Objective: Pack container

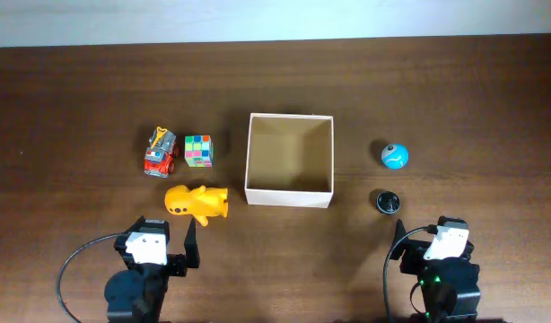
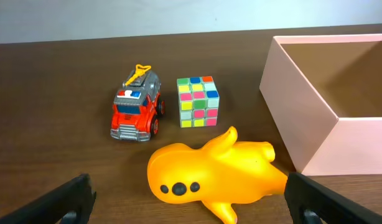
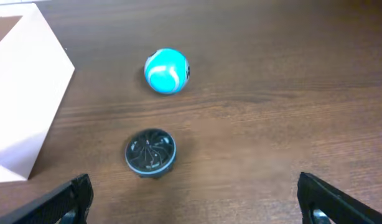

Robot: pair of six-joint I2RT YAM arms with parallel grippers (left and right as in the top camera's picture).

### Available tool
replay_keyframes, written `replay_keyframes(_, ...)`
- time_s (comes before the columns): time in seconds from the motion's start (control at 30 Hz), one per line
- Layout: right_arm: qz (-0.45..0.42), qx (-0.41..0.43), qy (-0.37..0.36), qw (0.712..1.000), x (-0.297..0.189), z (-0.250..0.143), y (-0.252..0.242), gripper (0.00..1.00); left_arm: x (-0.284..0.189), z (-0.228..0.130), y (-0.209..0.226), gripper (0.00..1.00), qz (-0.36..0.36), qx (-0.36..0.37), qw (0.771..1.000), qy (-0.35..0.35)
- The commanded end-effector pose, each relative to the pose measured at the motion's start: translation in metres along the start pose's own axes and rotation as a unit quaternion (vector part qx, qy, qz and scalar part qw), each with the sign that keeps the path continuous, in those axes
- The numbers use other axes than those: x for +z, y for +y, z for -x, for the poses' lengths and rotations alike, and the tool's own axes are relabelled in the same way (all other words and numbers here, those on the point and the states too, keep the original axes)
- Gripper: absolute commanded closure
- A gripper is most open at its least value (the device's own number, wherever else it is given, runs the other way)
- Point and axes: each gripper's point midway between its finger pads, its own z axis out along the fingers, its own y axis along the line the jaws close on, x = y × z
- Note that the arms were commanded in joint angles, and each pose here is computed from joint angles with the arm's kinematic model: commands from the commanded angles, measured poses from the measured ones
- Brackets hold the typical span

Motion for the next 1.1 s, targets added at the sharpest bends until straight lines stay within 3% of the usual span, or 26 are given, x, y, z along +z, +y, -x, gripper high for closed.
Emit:
replay_keyframes(0.0,-0.002,0.007,-0.013,1.000,0.000,0.005,-0.001,0.01,0.001,-0.002,-0.003,0.01,-0.008,-0.005,1.000,-0.003)
replay_keyframes(0.27,0.026,0.013,-0.051,0.998,-0.009,0.032,0.009,0.01,-0.003,0.010,-0.003,0.01,-0.008,-0.043,0.999,-0.009)
replay_keyframes(0.47,0.054,0.008,-0.017,0.998,-0.022,0.053,0.021,0.01,-0.006,0.038,-0.002,0.01,-0.006,-0.051,0.999,0.014)
replay_keyframes(0.7,0.038,-0.006,0.096,0.995,-0.019,0.119,0.029,0.01,0.022,0.088,0.002,0.01,0.000,-0.061,0.987,0.148)
replay_keyframes(0.87,0.020,-0.030,0.188,0.982,0.011,0.169,0.035,0.01,0.057,0.115,0.006,0.01,-0.003,-0.047,0.957,0.285)
replay_keyframes(1.07,-0.006,-0.014,0.281,0.960,0.056,0.182,0.025,0.01,0.091,0.118,0.008,0.01,-0.003,-0.052,0.930,0.364)
